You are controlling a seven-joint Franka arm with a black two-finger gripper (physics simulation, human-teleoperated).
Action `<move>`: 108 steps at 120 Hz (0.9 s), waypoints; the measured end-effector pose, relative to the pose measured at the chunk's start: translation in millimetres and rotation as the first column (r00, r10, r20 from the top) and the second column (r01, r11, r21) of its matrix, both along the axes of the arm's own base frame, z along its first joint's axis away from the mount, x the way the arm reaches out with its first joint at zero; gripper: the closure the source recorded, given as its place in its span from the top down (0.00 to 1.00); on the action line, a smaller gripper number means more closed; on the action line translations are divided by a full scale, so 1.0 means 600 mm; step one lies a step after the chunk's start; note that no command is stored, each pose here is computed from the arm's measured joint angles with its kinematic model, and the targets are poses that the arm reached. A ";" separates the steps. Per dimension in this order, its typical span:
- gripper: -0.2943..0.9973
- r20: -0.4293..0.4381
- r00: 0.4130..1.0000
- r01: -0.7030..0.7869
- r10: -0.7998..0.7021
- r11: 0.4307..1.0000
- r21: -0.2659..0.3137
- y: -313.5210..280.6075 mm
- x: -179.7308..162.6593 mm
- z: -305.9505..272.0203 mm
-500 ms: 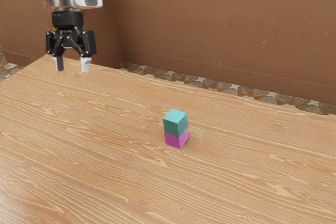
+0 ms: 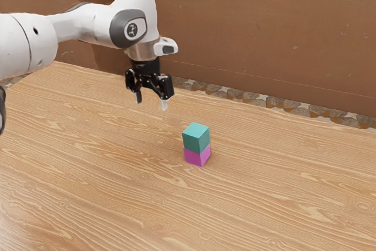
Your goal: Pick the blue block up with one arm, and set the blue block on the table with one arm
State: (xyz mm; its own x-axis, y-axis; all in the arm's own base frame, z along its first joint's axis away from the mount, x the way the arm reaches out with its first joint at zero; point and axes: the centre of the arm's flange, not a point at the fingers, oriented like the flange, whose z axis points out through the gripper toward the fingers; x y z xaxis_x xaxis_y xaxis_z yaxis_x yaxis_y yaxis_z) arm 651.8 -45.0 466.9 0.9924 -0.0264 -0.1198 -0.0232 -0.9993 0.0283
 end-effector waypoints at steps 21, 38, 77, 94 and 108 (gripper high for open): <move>0.77 0.102 0.993 0.065 -0.066 0.998 0.012 -0.068 0.024 -0.063; 0.77 0.142 0.988 0.069 -0.066 0.998 -0.011 -0.105 0.049 -0.128; 0.77 0.189 0.982 0.031 -0.022 0.998 -0.046 -0.158 0.068 -0.171; 0.77 0.189 0.982 0.014 -0.005 0.999 -0.048 -0.160 0.067 -0.174; 0.77 0.183 0.983 0.001 0.008 0.999 -0.047 -0.159 0.066 -0.178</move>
State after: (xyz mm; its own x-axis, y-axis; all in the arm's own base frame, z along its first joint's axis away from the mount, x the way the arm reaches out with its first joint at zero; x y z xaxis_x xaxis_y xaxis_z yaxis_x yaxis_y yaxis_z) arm 691.3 -140.3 360.2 0.9976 -0.0244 0.0654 -0.0290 -0.9971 0.0709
